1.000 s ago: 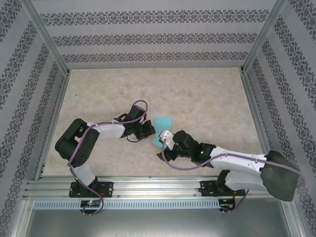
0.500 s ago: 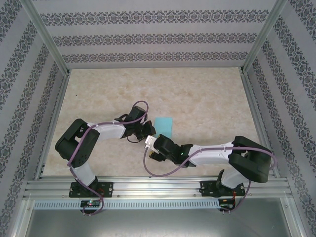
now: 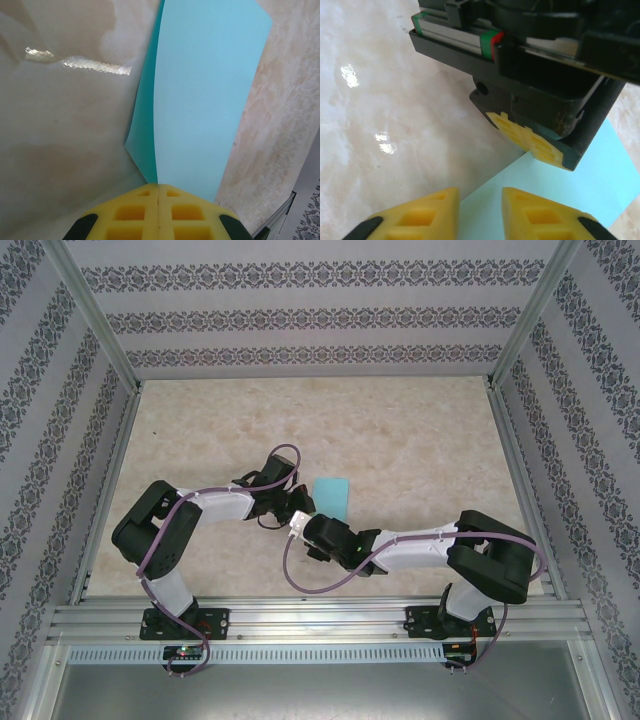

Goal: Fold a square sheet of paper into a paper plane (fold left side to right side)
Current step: Third fold the triangle at the center of the table.

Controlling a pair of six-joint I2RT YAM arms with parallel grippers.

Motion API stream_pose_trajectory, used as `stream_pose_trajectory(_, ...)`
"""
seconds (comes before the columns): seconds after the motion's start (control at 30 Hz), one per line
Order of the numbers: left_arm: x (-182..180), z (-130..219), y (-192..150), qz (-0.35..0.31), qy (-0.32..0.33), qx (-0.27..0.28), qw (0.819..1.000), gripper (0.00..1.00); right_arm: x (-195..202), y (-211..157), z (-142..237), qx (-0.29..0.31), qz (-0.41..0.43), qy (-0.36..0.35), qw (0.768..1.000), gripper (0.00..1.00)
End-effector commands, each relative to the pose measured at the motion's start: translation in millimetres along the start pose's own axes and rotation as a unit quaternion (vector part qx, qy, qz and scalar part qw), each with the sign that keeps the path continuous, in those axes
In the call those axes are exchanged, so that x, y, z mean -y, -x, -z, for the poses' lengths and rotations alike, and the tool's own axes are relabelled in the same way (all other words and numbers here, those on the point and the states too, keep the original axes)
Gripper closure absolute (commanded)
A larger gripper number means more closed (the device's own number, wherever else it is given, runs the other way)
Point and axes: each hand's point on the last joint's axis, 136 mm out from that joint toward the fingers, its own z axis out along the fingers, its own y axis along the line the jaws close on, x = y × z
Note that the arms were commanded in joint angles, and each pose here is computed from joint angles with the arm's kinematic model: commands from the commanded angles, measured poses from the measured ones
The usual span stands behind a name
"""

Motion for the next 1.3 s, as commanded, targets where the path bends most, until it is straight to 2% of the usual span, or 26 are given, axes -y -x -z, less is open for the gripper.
stream_pose_trajectory(0.0, 18, 7, 2, -0.019, -0.014, 0.009, 1.0, 0.97, 6, 9, 0, 0.004, -0.008, -0.009, 1.0, 0.8)
stream_pose_trajectory(0.17, 20, 10, 2, -0.027, -0.016, 0.008, 0.999, 0.93, 6, 7, 1, 0.001, -0.007, -0.007, 1.0, 1.0)
stream_pose_trajectory(0.23, 22, 13, 2, -0.034, -0.013, 0.009, 0.999, 0.88, 5, 6, 1, 0.001, -0.007, -0.005, 1.0, 1.0)
stream_pose_trajectory(0.4, 25, 31, 3, -0.063, 0.005, 0.019, 0.998, 0.69, 0, 4, 1, -0.002, -0.006, 0.007, 1.0, 1.0)
stream_pose_trajectory(0.53, 26, 49, 6, -0.082, 0.02, 0.023, 0.996, 0.6, -2, 3, 1, -0.002, -0.007, 0.013, 1.0, 1.0)
stream_pose_trajectory(0.63, 28, 58, 14, -0.088, 0.023, 0.029, 0.995, 0.62, -2, 3, 1, -0.002, -0.009, 0.014, 1.0, 1.0)
stream_pose_trajectory(0.73, 46, 52, 20, -0.107, 0.002, 0.016, 0.994, 0.67, -2, 2, 1, -0.001, -0.011, 0.014, 1.0, 1.0)
stream_pose_trajectory(1.0, 68, 1, 45, -0.13, -0.008, -0.031, 0.991, 0.76, -1, 0, 1, -0.004, -0.016, 0.013, 1.0, 1.0)
stream_pose_trajectory(1.27, 52, -43, 62, -0.121, 0.03, -0.05, 0.991, 0.79, -3, 0, -1, -0.004, -0.024, 0.019, 1.0, 1.0)
